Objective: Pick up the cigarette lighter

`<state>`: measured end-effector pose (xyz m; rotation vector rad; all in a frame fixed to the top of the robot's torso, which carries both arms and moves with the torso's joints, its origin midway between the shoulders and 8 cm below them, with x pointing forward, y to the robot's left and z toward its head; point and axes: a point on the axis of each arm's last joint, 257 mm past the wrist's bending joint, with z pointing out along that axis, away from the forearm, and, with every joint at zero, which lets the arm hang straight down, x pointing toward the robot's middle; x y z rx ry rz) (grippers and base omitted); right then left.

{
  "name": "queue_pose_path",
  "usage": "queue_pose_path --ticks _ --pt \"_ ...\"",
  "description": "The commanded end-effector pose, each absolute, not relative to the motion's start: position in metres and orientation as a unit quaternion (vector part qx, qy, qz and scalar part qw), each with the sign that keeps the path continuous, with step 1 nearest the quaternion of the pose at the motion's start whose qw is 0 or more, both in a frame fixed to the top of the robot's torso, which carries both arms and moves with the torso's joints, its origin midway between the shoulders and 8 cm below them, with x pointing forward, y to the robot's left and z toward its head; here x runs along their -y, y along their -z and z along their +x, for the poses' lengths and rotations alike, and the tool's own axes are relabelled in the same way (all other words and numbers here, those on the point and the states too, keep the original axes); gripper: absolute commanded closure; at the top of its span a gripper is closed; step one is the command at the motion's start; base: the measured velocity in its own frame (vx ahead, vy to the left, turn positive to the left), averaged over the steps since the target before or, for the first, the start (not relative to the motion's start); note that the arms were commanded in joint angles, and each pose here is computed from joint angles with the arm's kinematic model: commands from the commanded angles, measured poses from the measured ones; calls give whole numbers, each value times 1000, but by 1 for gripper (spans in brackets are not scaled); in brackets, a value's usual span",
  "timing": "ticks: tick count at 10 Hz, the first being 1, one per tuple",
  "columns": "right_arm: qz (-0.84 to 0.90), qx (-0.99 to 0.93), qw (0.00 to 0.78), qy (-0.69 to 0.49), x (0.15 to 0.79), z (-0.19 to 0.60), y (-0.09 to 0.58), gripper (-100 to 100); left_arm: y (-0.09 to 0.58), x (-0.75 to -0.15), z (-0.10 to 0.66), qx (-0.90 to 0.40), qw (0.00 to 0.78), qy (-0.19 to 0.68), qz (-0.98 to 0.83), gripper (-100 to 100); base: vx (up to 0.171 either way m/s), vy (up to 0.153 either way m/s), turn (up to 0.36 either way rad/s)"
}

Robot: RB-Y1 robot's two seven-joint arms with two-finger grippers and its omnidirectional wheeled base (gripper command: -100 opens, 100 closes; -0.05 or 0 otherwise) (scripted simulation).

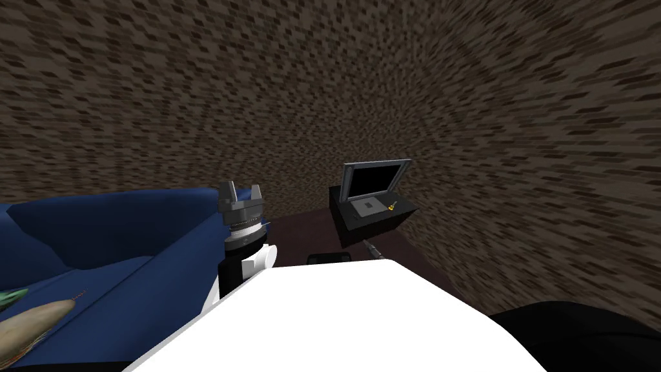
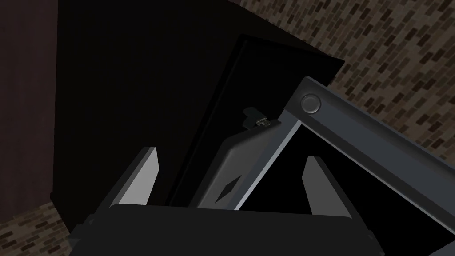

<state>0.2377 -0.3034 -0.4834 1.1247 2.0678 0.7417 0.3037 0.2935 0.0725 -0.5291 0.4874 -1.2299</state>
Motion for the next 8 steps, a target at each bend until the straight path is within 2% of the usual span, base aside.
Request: queue_pose_path --ticks 1,8 --pt "426 -802 321 -268 309 229 494 -100 -73 -294 304 -224 757 564 -243 0 -38 -45 282" --pt "394 -869 256 -158 371 164 543 -100 -72 -294 304 -224 757 564 -243 0 -17 -27 368"
